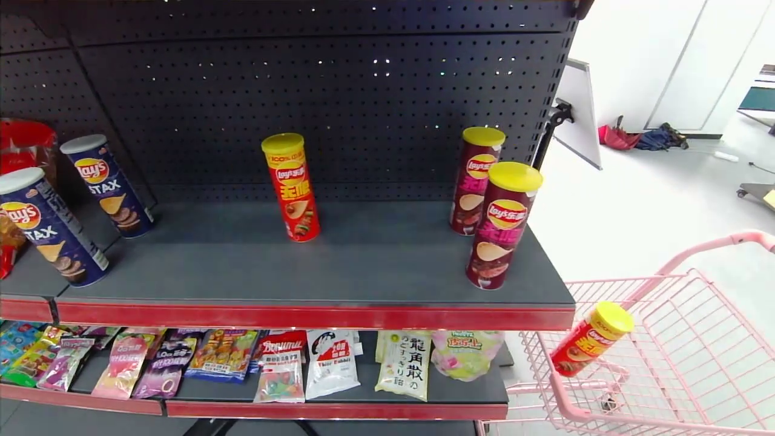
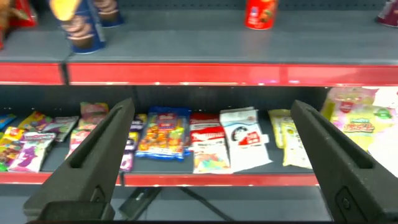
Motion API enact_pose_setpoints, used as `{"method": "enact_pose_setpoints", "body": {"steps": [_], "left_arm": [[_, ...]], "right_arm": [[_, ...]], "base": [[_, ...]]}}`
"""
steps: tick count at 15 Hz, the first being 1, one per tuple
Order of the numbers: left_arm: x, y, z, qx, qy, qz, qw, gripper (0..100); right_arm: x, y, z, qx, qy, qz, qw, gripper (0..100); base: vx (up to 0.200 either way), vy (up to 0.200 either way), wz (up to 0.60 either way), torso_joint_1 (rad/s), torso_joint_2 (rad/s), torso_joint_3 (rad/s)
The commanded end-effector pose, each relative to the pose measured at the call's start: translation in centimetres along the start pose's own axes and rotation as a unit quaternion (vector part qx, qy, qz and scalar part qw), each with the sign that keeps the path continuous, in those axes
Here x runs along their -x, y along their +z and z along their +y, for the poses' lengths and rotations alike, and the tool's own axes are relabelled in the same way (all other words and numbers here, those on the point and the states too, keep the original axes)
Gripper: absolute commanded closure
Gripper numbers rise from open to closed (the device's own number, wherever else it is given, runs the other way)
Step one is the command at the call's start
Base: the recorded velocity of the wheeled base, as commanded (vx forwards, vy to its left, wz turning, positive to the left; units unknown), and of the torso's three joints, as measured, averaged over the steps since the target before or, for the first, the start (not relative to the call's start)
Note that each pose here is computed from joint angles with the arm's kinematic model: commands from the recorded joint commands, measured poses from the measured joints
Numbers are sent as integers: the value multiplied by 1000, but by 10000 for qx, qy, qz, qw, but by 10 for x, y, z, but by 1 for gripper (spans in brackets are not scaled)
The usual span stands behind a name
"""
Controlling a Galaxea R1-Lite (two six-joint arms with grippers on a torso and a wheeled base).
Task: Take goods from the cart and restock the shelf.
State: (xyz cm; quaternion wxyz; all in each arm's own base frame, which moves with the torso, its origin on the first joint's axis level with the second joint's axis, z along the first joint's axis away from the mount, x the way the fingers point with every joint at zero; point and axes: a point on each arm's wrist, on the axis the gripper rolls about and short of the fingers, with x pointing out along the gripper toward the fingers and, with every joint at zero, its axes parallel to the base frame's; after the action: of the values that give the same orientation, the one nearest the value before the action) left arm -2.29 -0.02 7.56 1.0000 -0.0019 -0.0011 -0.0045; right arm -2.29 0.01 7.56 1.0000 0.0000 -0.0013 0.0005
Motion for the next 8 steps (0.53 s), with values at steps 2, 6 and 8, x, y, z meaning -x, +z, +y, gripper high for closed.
{"method": "enact_pose_setpoints", "body": {"steps": [2,6,8], "left_arm": [[0,0,0,4,-1,3,10000,0],[0,0,0,4,-1,3,10000,0],[0,0,0,4,-1,3,10000,0]], "right_arm": [[0,0,0,0,2,5,10000,0],[0,0,0,0,-5,5,10000,0],[0,0,0,0,-5,5,10000,0]], "base": [[0,0,0,0,0,0],[0,0,-300,1,1,2],[0,0,-600,-12,0,2]]}}
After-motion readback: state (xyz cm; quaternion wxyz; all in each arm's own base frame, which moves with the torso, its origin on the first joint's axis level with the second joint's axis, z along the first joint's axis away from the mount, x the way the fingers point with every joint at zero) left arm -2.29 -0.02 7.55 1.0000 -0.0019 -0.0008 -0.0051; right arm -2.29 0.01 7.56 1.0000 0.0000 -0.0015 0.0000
